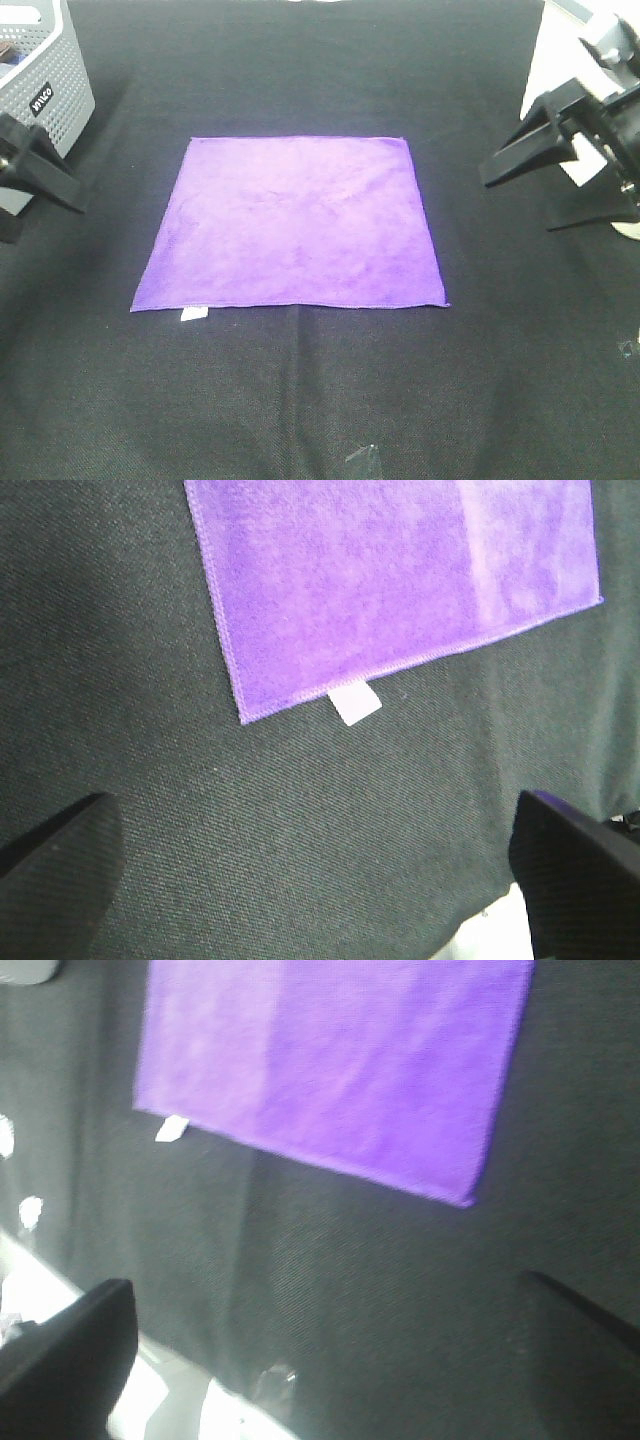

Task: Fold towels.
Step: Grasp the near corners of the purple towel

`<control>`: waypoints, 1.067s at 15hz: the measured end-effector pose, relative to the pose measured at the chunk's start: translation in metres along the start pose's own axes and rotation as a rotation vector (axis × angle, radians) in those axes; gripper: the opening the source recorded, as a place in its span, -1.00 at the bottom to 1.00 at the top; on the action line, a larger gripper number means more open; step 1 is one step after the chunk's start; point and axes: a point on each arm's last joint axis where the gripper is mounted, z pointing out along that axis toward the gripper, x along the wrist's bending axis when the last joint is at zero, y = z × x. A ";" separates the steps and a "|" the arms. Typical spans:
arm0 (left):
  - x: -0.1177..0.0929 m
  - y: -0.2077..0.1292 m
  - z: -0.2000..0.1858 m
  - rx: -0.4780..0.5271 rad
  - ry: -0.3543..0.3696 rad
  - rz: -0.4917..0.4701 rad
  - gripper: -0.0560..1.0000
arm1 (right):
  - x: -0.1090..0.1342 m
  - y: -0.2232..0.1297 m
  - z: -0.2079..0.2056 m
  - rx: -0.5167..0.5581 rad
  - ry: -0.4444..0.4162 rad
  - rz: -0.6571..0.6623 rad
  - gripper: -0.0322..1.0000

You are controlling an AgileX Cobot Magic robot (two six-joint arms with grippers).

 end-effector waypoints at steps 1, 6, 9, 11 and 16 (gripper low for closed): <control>0.007 0.000 0.009 0.021 0.000 -0.019 0.98 | -0.008 0.001 0.008 0.014 -0.007 0.022 0.90; 0.036 0.016 0.050 0.067 -0.026 -0.060 0.94 | -0.051 0.002 0.054 0.085 -0.039 0.115 0.89; 0.040 0.022 0.066 0.086 -0.041 -0.062 0.94 | -0.060 0.004 0.063 0.069 -0.048 0.111 0.89; 0.039 0.021 0.078 0.107 -0.041 -0.050 0.94 | -0.064 0.005 0.066 0.059 -0.059 0.116 0.89; 0.041 0.022 0.102 0.131 -0.030 -0.047 0.89 | -0.083 0.001 0.086 0.086 -0.086 0.151 0.89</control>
